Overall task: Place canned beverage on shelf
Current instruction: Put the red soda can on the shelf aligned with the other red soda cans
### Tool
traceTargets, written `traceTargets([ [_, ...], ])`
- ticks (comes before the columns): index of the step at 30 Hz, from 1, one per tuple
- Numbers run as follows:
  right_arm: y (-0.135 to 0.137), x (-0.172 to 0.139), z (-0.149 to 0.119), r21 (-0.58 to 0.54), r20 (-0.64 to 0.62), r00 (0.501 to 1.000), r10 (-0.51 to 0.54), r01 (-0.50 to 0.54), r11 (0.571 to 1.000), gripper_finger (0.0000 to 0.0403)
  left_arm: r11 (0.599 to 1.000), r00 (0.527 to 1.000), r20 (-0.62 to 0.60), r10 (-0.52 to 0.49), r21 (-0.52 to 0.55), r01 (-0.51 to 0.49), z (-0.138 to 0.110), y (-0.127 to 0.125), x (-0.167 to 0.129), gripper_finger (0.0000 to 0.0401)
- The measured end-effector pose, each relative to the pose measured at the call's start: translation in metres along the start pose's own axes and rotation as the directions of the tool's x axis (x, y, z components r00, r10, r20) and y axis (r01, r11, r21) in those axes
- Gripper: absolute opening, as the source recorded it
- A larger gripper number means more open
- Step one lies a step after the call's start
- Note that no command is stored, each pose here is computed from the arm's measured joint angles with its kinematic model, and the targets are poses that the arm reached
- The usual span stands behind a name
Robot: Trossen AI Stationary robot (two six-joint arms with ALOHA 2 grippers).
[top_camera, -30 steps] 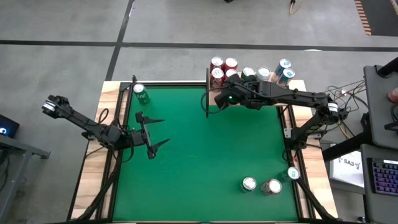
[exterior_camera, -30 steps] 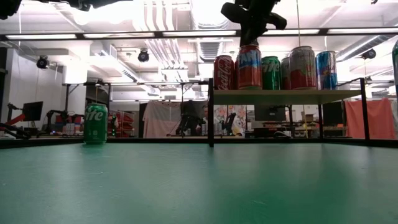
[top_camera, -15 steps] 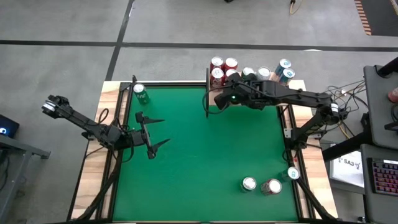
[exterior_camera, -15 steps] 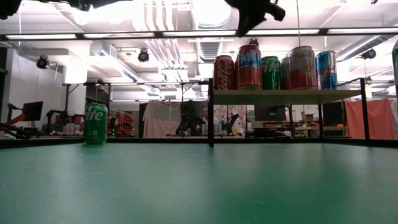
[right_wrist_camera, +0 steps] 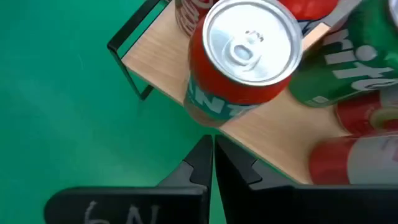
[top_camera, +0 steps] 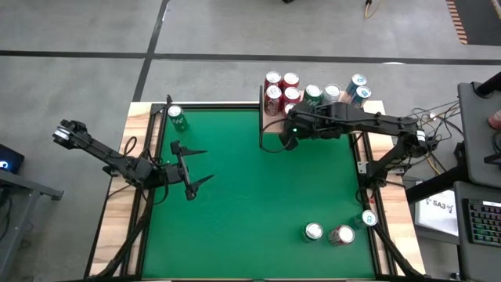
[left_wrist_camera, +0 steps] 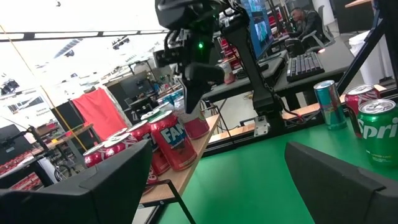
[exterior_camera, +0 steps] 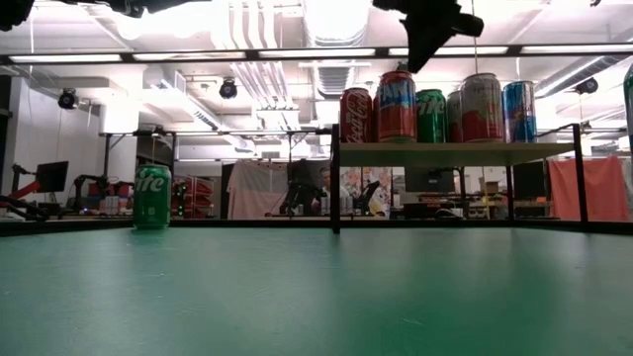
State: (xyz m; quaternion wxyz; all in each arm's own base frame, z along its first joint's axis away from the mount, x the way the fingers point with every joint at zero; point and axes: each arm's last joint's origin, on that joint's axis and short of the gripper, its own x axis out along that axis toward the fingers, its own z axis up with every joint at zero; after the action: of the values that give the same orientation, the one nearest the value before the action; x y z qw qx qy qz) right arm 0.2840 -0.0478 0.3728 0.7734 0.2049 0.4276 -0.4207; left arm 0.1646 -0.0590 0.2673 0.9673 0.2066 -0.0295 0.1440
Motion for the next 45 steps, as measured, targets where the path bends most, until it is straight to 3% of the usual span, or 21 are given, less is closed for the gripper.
traceTargets([
  [13, -0.003, 0.01, 0.005, 0.011, 0.069, 0.993, -0.092, 0.092, 0.996, 0.0009, 1.0, 1.0, 0.0, 0.0, 0.0, 0.0, 0.0, 0.0, 0.0, 0.0351],
  [18, -0.003, 0.01, 0.005, 0.012, 0.071, 0.993, -0.096, 0.095, 0.995, 0.0009, 1.0, 1.0, 0.0, 0.0, 0.0, 0.0, 0.0, 0.0, 0.0, 0.0351],
  [23, 0.0, 0.01, 0.003, 0.005, 0.006, 1.0, -0.016, 0.016, 1.0, 0.0009, 1.0, 1.0, 0.0, 0.0, 0.0, 0.0, 0.0, 0.0, 0.0, 0.0351],
  [28, 0.004, 0.012, 0.006, -0.011, 0.047, 0.999, -0.006, 0.006, 1.0, 0.0009, 1.0, 1.0, 0.0, 0.0, 0.0, 0.0, 0.0, 0.0, 0.0, 0.0351],
  [34, 0.004, 0.012, 0.011, 0.003, 0.12, 0.992, -0.045, 0.045, 0.999, 0.0009, 1.0, 1.0, 0.0, 0.0, 0.0, 0.0, 0.0, 0.0, 0.0, 0.0351],
  [45, 0.003, 0.014, 0.012, -0.011, 0.127, 0.99, -0.058, 0.06, 0.998, 0.0009, 1.0, 1.0, 0.0, 0.0, 0.0, 0.0, 0.0, 0.0, 0.0, 0.0351],
])
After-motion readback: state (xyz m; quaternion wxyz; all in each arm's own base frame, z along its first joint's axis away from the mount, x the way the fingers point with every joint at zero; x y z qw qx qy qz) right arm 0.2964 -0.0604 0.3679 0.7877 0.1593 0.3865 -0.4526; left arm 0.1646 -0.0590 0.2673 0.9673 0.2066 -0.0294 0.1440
